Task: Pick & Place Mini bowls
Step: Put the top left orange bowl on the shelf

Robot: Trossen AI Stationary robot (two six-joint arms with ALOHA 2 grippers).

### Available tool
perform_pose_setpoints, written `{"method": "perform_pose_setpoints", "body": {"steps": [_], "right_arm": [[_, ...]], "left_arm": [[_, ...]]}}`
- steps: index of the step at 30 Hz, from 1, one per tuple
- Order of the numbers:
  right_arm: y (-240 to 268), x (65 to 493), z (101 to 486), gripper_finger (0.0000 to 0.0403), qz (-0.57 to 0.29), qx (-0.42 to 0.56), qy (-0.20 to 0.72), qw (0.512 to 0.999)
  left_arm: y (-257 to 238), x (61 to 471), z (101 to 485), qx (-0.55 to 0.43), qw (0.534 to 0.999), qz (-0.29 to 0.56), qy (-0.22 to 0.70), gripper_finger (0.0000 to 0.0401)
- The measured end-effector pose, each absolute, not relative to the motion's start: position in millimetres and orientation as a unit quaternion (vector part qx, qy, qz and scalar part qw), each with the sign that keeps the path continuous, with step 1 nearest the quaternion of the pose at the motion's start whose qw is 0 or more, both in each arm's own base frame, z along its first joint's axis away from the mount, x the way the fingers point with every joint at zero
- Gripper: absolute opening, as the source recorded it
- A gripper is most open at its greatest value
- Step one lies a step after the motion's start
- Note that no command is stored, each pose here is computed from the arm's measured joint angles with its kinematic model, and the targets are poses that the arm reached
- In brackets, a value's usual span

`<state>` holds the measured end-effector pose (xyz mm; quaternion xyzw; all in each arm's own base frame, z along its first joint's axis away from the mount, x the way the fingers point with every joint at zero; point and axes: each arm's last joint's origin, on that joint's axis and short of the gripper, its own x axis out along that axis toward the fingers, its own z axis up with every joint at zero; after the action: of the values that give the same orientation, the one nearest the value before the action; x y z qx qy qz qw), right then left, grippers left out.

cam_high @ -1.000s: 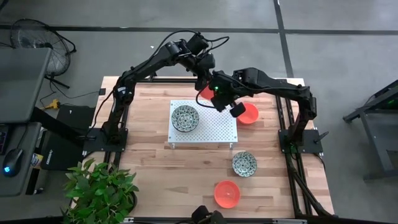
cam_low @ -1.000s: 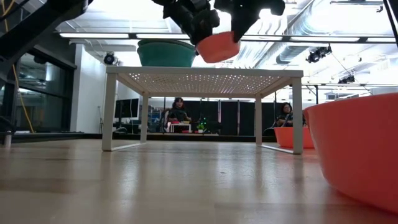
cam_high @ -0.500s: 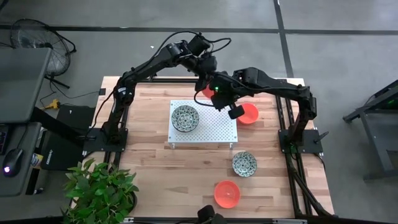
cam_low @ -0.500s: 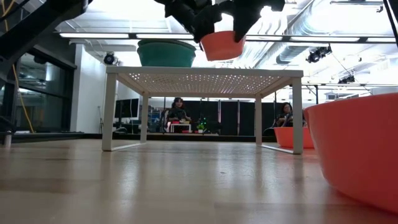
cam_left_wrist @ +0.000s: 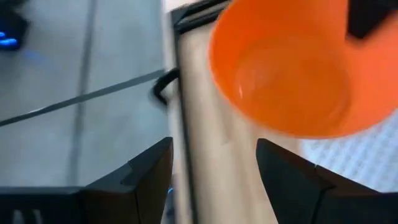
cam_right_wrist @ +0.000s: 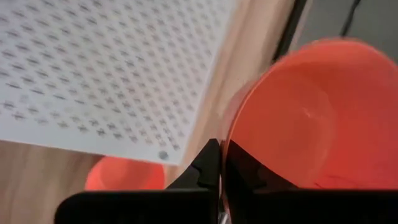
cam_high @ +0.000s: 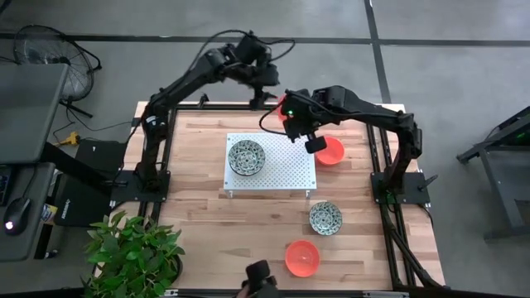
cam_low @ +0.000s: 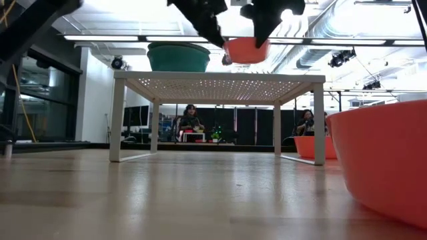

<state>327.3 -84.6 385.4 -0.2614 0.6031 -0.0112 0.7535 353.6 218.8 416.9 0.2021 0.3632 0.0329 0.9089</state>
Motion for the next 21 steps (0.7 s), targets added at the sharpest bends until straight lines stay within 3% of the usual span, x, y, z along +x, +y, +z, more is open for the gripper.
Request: {"method": "perform_pose_setpoints", "body": {"steps": [6,21], "right_arm": [[-92,323,385,0.0000,-0.034,-0.249,0.617,0.745],[-101,308,393,0.0000,-0.060,-0.212,0.624,0.750]], "left_arm": [[212,321,444,0.215,0.905,0.053,0.364,0.0225],[179,239,476,0.156,0.907,0.003,0.392,0.0225]]}}
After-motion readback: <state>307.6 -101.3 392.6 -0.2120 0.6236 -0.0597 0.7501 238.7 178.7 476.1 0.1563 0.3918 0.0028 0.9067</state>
